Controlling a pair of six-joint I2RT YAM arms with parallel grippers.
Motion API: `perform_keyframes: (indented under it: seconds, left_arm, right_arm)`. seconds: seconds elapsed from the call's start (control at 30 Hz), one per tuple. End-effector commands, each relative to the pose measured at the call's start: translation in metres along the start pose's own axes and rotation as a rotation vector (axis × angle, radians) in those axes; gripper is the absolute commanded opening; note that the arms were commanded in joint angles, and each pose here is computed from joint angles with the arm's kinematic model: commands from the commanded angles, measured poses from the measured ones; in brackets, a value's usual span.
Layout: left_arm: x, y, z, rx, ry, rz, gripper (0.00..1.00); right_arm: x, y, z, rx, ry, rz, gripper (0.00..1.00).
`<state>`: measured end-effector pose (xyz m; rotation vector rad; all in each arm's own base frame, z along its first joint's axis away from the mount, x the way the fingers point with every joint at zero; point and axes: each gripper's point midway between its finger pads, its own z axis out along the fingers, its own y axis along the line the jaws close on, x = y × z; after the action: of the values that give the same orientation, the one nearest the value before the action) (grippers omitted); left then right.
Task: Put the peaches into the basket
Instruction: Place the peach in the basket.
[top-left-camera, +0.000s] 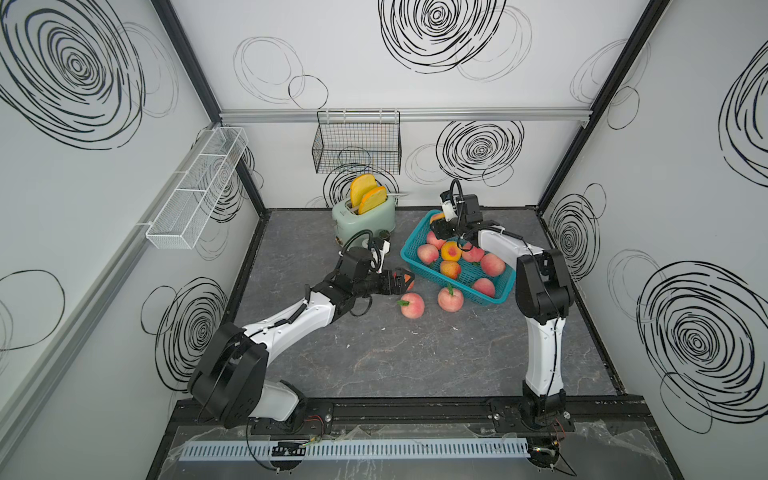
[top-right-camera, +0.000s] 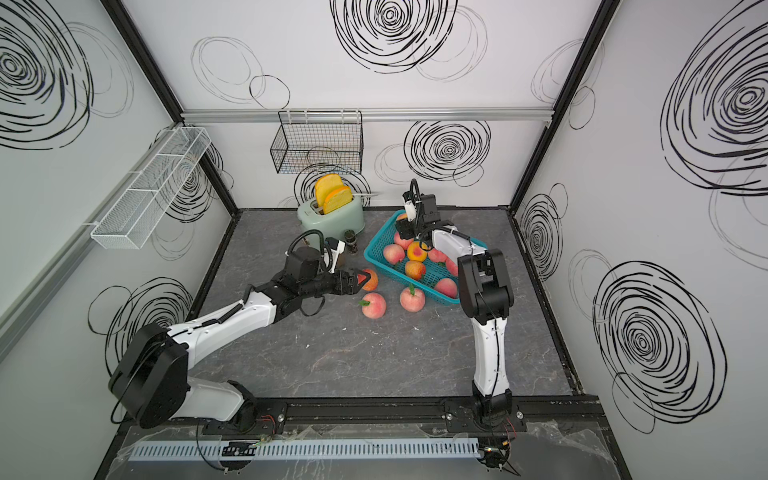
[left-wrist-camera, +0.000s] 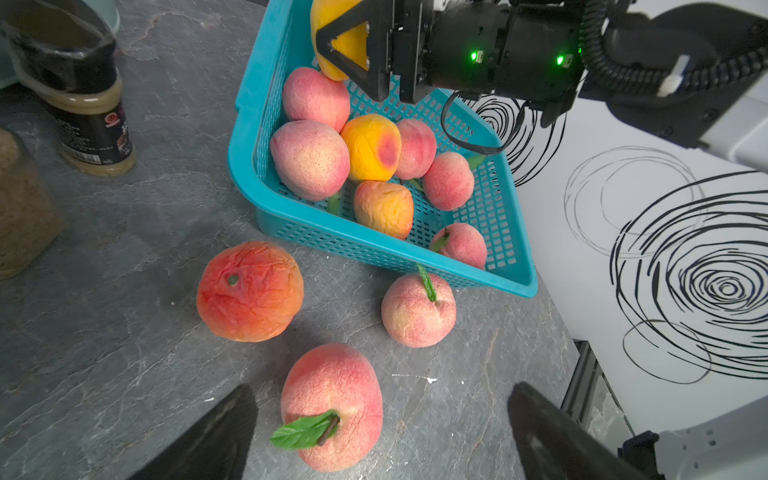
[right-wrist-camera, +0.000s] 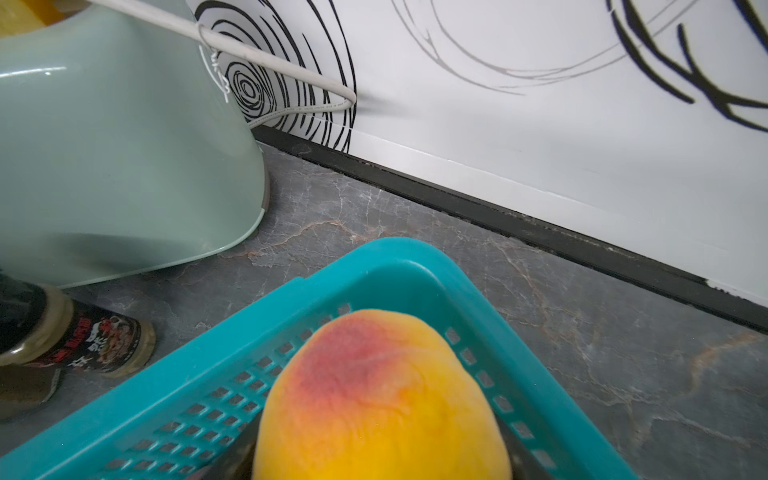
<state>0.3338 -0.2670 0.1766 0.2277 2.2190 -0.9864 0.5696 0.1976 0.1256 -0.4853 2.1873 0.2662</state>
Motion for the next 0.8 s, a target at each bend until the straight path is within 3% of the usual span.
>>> perform_keyframes:
  seconds: [0.0, 0.77]
  left_arm:
    - [-0.023, -0.011, -0.007, 0.025, -0.064, 0.029, 0.99]
    - [-0.017, -0.011, -0.009, 0.011, -0.049, 0.037, 0.98]
  right_arm:
    - [0.009, 0.0, 0.007, -0.015, 0.034, -0.012, 0.67]
    - [-0.028, 0.012, -0.038, -0.043, -0.061, 0.001, 0.84]
